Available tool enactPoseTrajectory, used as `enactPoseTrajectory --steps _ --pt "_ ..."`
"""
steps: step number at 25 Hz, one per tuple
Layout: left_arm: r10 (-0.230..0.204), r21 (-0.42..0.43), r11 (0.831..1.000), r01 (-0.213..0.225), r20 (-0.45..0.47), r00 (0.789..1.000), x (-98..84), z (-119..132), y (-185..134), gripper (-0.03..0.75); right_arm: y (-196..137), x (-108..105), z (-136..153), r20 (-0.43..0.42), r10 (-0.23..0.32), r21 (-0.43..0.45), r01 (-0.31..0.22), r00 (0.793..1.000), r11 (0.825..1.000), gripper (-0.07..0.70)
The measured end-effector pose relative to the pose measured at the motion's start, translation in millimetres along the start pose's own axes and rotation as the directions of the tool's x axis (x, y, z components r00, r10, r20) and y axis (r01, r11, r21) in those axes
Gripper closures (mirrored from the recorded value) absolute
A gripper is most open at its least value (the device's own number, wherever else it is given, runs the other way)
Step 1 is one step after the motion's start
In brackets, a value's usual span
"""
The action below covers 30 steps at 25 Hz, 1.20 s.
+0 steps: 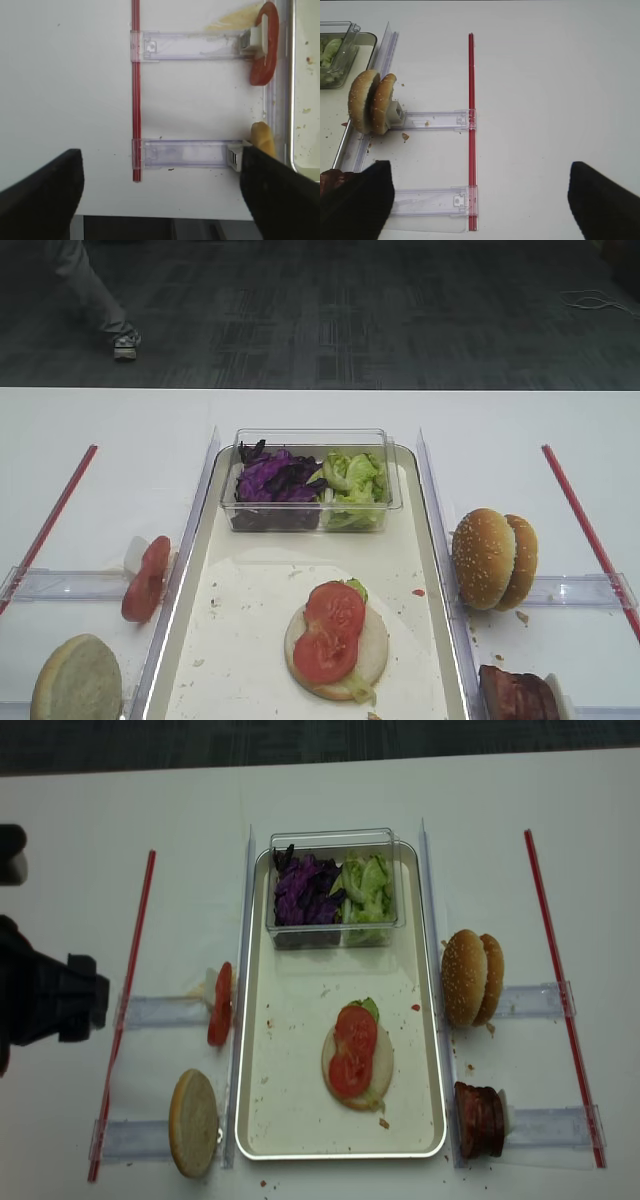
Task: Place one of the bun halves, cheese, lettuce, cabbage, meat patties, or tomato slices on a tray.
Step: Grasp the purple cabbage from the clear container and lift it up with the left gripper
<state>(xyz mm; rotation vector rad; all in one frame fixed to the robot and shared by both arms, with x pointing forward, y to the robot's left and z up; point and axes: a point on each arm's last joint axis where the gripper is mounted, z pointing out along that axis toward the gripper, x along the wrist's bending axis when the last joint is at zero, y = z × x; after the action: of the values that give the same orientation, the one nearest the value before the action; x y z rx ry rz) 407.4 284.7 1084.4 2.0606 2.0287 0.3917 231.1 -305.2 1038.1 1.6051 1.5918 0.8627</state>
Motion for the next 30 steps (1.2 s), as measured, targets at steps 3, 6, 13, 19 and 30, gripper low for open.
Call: enactPoseTrajectory --steps 3,6,13,19,30 --pt "0.011 0.048 0.999 -0.011 -0.006 1.000 -2.5 6 19 0.132 0 0 0 0.000 0.000 0.000 0.000 1.000 1.000 -0.061" --pt "0.014 0.080 0.997 -0.013 -0.009 1.000 -5.0 11 38 0.151 0 0 0 0.000 0.000 0.000 0.000 1.000 1.000 -0.061" --pt "0.019 0.077 0.997 -0.018 -0.009 1.000 -10.7 16 87 0.160 0 0 0 0.000 0.000 0.000 0.000 1.000 1.000 -0.061" --pt "0.019 0.047 0.999 -0.021 0.045 0.999 -20.9 23 133 0.160 0 0 0 0.000 0.000 0.000 0.000 1.000 1.000 -0.061" --pt "0.044 0.044 0.998 -0.049 0.096 0.994 -34.5 57 191 0.160 0 0 0 0.000 0.000 0.000 0.000 1.000 1.000 -0.061"
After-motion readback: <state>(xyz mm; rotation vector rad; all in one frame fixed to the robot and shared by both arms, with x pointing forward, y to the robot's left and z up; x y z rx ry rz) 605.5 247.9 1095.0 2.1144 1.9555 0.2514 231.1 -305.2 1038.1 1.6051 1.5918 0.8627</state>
